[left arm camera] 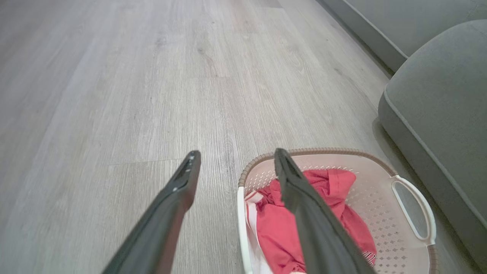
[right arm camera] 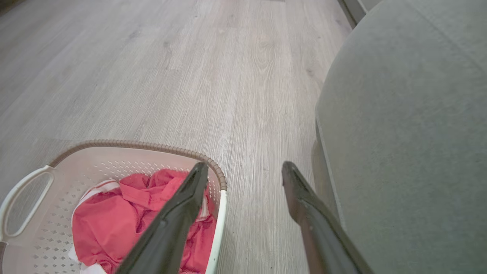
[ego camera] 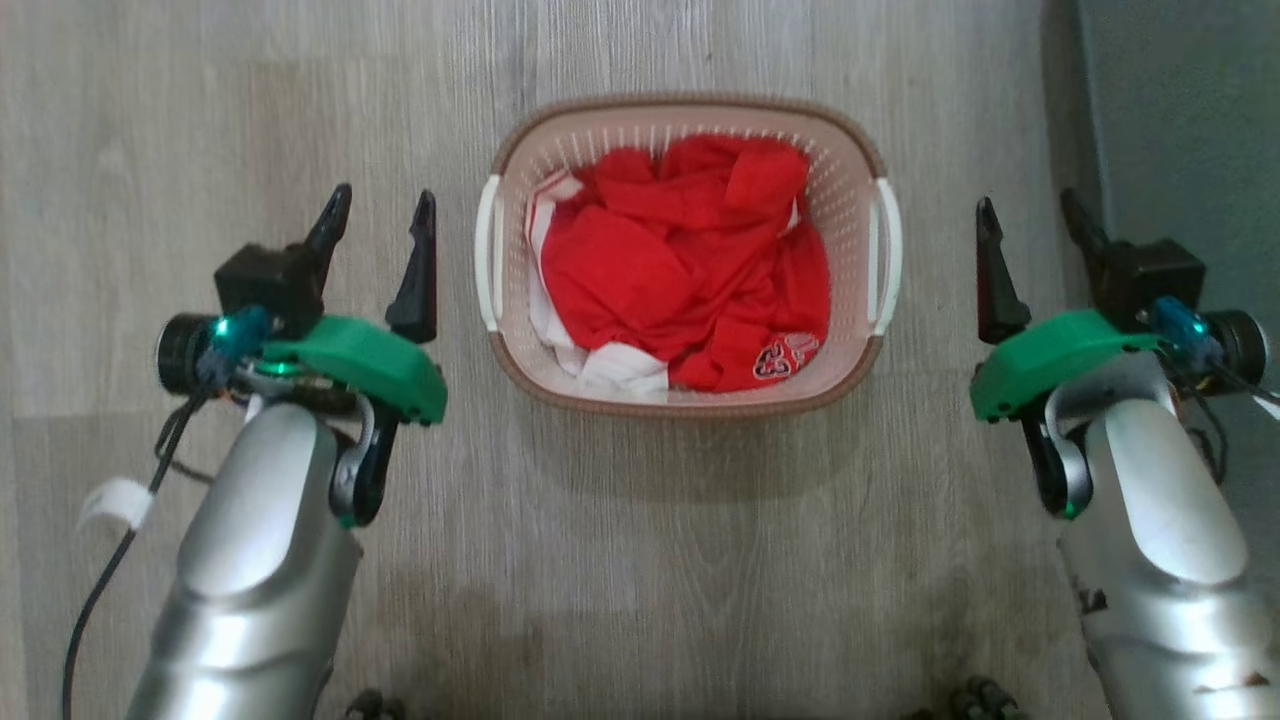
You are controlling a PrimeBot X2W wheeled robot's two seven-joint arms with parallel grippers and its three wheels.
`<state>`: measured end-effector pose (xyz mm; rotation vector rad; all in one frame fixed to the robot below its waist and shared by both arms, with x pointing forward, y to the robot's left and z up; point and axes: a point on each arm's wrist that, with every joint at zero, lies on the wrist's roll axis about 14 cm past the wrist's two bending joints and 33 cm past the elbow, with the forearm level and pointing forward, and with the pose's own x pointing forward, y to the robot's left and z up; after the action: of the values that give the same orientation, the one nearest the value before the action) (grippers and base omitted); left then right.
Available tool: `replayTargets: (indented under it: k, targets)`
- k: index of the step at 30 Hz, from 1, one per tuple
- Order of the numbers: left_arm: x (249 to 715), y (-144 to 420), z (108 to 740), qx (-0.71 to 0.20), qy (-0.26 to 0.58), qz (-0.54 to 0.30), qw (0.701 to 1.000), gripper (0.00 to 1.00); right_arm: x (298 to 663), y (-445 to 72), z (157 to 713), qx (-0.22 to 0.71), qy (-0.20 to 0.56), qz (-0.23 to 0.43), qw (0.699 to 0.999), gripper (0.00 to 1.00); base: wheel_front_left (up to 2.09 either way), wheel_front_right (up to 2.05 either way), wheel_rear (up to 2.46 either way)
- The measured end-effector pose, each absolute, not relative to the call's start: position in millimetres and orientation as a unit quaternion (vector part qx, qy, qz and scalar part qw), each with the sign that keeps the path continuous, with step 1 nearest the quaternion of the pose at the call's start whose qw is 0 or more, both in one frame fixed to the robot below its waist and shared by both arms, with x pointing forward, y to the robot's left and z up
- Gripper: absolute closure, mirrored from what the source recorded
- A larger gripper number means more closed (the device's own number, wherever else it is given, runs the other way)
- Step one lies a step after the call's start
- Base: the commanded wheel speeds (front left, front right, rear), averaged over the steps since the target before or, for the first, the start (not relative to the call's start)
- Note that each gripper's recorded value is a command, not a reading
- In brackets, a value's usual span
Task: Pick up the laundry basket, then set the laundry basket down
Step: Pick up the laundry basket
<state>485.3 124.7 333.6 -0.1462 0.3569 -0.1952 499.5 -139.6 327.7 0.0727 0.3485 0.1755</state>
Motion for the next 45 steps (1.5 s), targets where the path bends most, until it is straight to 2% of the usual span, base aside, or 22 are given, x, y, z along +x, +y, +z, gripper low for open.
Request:
replayTargets:
  k: [10, 24, 45]
  targets:
    - [490.0, 103.0, 266.9, -0.082, 0.257, -0.122, 0.955, 0.0, 502.5, -132.3, 267.0, 0.039, 0.238, 0.095, 0.966, 0.0, 0.0, 0.0, 0.0]
    - [482.4, 89.4, 192.1, -0.07, 0.357, -0.145, 0.92, 0.0, 503.0, -118.7, 222.5, 0.062, 0.29, 0.113, 0.948, 0.0, 0.0, 0.0, 0.0]
    - [473.2, 74.1, 144.7, -0.063, 0.438, -0.17, 0.88, 0.0, 494.7, -106.0, 174.8, 0.067, 0.36, 0.134, 0.921, 0.0, 0.0, 0.0, 0.0]
